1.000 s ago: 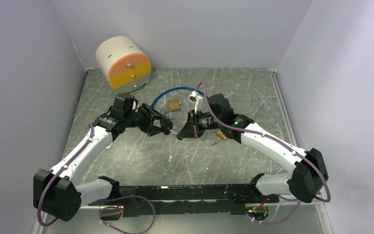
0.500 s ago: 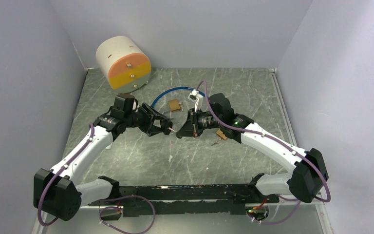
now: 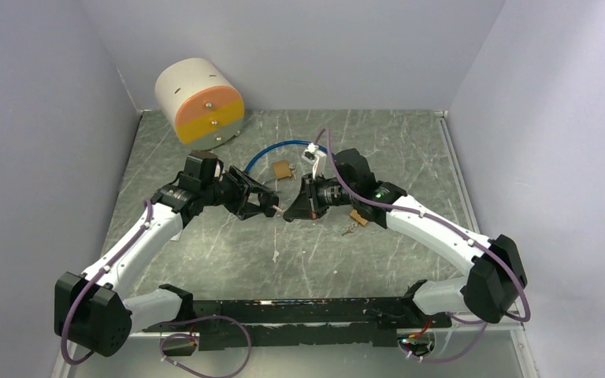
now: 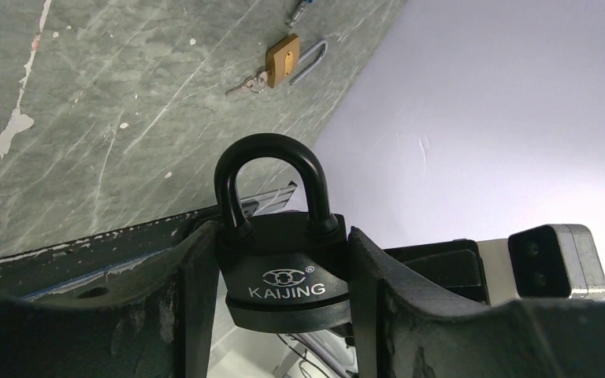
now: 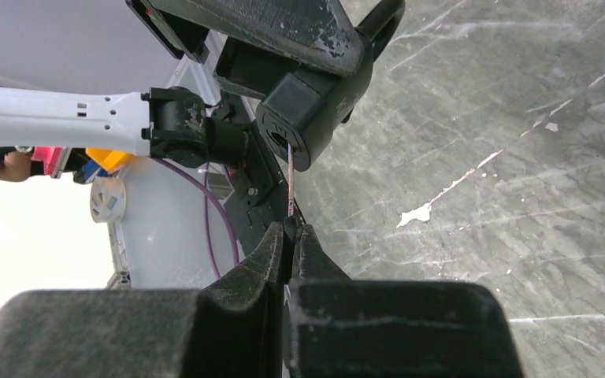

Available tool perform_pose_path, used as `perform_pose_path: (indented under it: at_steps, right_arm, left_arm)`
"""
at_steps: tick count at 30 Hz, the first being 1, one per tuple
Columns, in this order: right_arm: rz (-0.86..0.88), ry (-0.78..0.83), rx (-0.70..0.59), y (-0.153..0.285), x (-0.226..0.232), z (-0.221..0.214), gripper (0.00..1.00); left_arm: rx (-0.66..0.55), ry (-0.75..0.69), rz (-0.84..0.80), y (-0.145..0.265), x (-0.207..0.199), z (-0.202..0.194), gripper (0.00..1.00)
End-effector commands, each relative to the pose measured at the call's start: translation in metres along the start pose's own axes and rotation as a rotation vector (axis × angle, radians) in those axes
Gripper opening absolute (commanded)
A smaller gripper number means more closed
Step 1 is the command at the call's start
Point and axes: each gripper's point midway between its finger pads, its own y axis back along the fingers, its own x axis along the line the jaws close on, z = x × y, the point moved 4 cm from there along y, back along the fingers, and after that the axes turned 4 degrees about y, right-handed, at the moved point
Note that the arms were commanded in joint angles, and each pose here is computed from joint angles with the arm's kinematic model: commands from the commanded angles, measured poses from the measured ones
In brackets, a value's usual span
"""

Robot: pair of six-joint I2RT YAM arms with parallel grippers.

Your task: Unlock with the key

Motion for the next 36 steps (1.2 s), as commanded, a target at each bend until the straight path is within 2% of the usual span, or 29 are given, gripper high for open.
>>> perform_pose_path:
  at_steps: [1, 6, 19, 27, 36]
  right_arm:
    - [-0.012, 0.029, -0.05, -0.001, 0.005, 0.022, 0.0]
    - [-0.052, -0.001, -0.048, -0.004, 0.001, 0.027, 0.0]
    - [-0.266, -0.256, 0.096, -0.027, -0.027, 0.027, 0.0]
    - [-0.319, -0.313, 0.118, -0.045, -0.04, 0.035, 0.0]
    - [-0.38, -0.337, 0.03, -0.073, -0.061, 0.049, 0.0]
  left_arm:
    - [0.037, -0.042, -0.086, 0.006, -0.018, -0.008, 0.14]
    - [0.03, -0.049, -0.08, 0.006, -0.017, -0.008, 0.14]
    - [-0.08, -0.096, -0.019, -0.004, -0.018, 0.008, 0.13]
    - [-0.056, -0.106, -0.021, -0.01, -0.018, 0.007, 0.13]
    - [0.029, -0.035, -0.079, -0.009, -0.023, -0.006, 0.13]
